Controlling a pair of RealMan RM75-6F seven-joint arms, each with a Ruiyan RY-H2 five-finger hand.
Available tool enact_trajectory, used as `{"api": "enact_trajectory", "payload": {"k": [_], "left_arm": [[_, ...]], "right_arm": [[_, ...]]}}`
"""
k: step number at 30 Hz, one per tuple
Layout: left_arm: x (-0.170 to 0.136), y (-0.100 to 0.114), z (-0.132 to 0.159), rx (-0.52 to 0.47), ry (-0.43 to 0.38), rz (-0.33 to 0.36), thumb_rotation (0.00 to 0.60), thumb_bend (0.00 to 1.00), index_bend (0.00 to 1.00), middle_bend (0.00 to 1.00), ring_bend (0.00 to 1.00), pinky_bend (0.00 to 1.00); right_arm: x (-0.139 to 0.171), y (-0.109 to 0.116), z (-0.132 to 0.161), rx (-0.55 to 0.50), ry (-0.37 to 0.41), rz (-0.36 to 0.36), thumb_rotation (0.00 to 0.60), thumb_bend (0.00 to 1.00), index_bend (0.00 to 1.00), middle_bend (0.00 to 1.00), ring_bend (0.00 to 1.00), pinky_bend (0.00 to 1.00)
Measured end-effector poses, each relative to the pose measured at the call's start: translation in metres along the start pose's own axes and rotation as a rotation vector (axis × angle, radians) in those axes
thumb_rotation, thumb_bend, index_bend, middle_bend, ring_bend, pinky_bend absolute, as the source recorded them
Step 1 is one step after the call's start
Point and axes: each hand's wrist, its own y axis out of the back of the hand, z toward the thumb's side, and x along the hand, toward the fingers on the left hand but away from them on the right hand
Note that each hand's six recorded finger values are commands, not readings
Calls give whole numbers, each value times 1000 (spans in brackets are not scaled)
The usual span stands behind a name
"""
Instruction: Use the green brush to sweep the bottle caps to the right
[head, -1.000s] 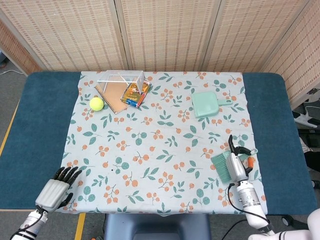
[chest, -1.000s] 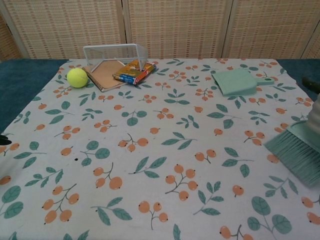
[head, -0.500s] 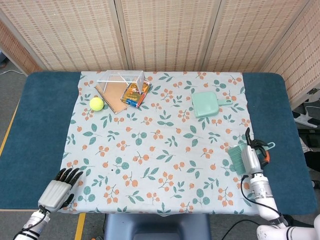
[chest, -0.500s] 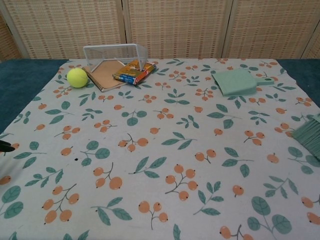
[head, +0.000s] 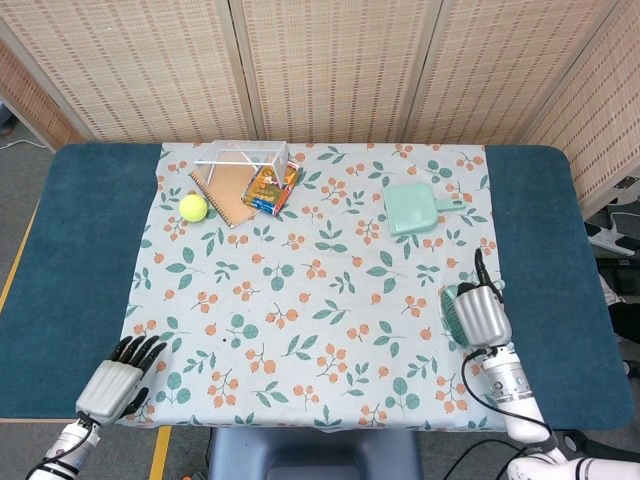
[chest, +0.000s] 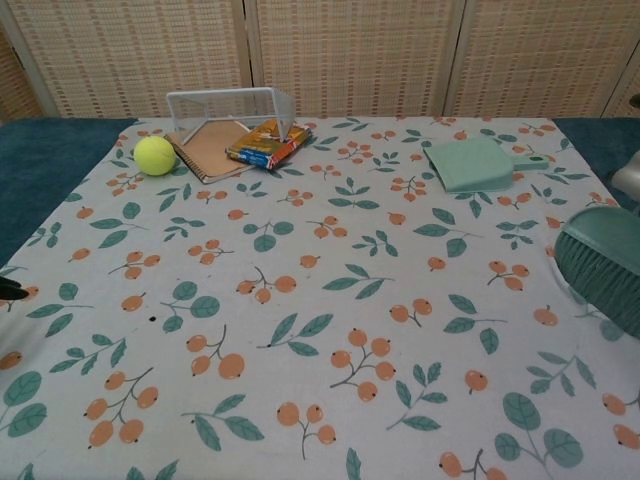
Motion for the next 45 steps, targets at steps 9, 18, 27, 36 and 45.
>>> {"api": "enact_trajectory", "payload": {"k": [9,18,27,36,45], "left_arm": [[-1,4,-2,-15,-1,11,600,454,0,0,0,77],[-2,7,-3,-25,-5,18,600,454,0,0,0,77],[-4,8,-2,-25,-12,18,600,454,0,0,0,76],[-5,10,-4,-31,-10,24,600,454,0,0,0,77],[-4,9,0,-27,-23,20,600,453,0,0,0,77]], "right_arm": [[1,33,-15,-103,-26,-65,600,515,940,783,523,0],[10,77,-8,-245,16,-145,600,515,944,783,523,0],[23,80,44,-354,112,-108,600,516,944,783,523,0],[38,25,84,-273,143,-11,600,516,944,783,523,0],[51,-16,92,-182,144,57,600,517,944,783,523,0]]}}
